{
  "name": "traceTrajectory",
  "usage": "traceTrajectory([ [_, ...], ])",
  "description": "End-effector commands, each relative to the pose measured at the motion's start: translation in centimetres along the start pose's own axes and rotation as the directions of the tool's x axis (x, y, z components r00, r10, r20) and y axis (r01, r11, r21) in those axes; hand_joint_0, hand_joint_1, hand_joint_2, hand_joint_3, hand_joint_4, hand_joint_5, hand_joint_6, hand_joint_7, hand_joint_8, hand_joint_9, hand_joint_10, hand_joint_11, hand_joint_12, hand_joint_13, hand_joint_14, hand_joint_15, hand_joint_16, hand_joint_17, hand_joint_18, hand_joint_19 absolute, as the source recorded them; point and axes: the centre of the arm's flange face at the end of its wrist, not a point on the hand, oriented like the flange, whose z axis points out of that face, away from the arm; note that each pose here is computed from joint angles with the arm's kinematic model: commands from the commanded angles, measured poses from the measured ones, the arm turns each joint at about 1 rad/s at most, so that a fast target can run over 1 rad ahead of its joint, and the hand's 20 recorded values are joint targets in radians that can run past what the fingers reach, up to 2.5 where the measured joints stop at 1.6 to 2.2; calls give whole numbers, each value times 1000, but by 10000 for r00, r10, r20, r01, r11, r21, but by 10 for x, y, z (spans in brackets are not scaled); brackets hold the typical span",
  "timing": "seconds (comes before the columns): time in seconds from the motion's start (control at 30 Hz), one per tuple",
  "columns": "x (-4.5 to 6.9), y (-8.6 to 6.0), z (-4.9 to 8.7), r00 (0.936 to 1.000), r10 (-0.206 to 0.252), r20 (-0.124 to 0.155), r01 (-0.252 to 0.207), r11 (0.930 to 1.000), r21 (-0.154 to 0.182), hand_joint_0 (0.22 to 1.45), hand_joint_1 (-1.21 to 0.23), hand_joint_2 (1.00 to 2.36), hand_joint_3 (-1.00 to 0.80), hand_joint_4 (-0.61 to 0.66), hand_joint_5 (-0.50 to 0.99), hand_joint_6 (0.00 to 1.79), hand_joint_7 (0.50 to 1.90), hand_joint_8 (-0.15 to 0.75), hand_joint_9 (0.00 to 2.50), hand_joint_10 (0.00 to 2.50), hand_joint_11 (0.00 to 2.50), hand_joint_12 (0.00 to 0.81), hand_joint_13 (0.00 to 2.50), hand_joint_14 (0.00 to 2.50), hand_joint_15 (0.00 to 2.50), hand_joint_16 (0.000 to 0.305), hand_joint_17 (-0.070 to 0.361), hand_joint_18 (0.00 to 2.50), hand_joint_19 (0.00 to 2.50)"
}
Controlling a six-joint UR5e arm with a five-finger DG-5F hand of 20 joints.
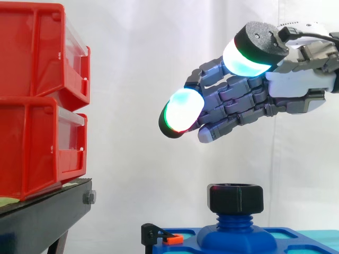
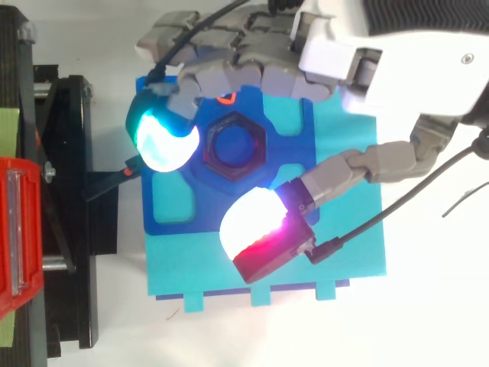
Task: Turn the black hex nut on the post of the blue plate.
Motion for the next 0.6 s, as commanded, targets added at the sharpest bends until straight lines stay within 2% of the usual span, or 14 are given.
traceTrajectory([
  [0.0,3,2,0,9999,-125,-68,125,9999,-3,509,-451,1000,-500,238,-245,502,751,281,249,0,0,356,220,2,40,49,111,257,316],
  [0.1,5,3,0,9996,-224,-142,223,9997,-20,510,-445,1000,-500,239,-244,502,749,282,254,0,0,355,223,1,40,49,111,262,315],
  [0.33,10,7,-1,9963,-810,-284,810,9967,-13,512,-437,1000,-500,240,-243,503,749,282,263,0,0,354,227,2,43,49,110,267,322],
  [0.57,10,7,-1,9933,-1142,-204,1143,9934,33,513,-428,1000,-500,241,-242,502,748,284,269,0,0,354,232,0,45,49,110,274,321],
])
